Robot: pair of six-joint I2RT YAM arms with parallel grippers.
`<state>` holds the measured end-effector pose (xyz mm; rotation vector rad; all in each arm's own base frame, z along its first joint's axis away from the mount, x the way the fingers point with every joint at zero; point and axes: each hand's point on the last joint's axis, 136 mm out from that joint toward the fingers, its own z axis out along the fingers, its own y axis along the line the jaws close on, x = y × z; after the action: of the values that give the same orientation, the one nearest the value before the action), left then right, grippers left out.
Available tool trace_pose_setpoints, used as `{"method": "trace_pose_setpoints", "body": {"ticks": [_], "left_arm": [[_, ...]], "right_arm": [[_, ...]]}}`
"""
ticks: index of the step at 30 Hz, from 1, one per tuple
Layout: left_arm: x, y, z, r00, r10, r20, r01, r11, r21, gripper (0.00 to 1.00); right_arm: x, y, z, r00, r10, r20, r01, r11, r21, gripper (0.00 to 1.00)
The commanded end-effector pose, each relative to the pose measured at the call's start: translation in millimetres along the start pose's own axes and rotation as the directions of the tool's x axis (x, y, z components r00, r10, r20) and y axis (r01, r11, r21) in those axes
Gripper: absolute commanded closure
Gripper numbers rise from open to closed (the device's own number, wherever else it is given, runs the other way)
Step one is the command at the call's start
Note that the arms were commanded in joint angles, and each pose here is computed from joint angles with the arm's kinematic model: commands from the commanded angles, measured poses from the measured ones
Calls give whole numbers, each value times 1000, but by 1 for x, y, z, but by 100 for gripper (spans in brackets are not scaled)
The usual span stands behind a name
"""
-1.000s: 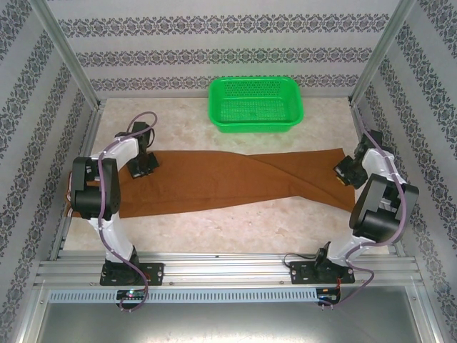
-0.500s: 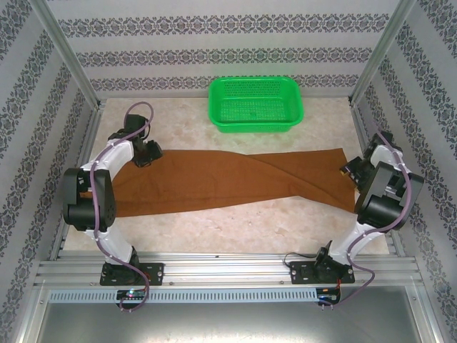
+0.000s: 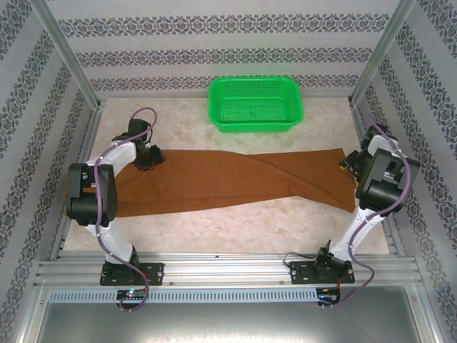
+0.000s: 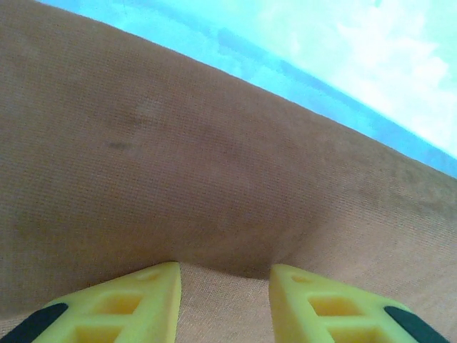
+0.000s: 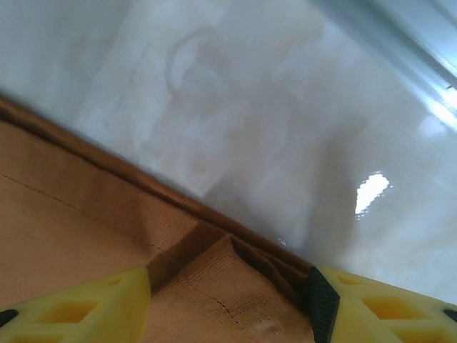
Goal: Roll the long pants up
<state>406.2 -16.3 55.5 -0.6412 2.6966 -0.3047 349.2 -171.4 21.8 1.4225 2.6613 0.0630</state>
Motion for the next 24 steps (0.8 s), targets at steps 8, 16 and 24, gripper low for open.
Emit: {"method": "trace_pose_setpoints", "body": {"ticks": [8, 16, 24], "left_arm": [[-5, 1, 5, 1000, 18, -1, -18, 1000, -8, 67], [-8, 0, 6, 1000, 17, 7, -17, 1000, -5, 68], [-9, -1, 1, 1000, 23, 18, -23, 1000, -4, 67]], "right_arm": [[-1, 1, -14, 999, -37, 20, 37, 999, 25, 100], [-29, 17, -96, 981, -19, 195, 25, 999, -30, 100], [-60, 44, -110, 972, -24, 233, 39, 997, -61, 100]]}}
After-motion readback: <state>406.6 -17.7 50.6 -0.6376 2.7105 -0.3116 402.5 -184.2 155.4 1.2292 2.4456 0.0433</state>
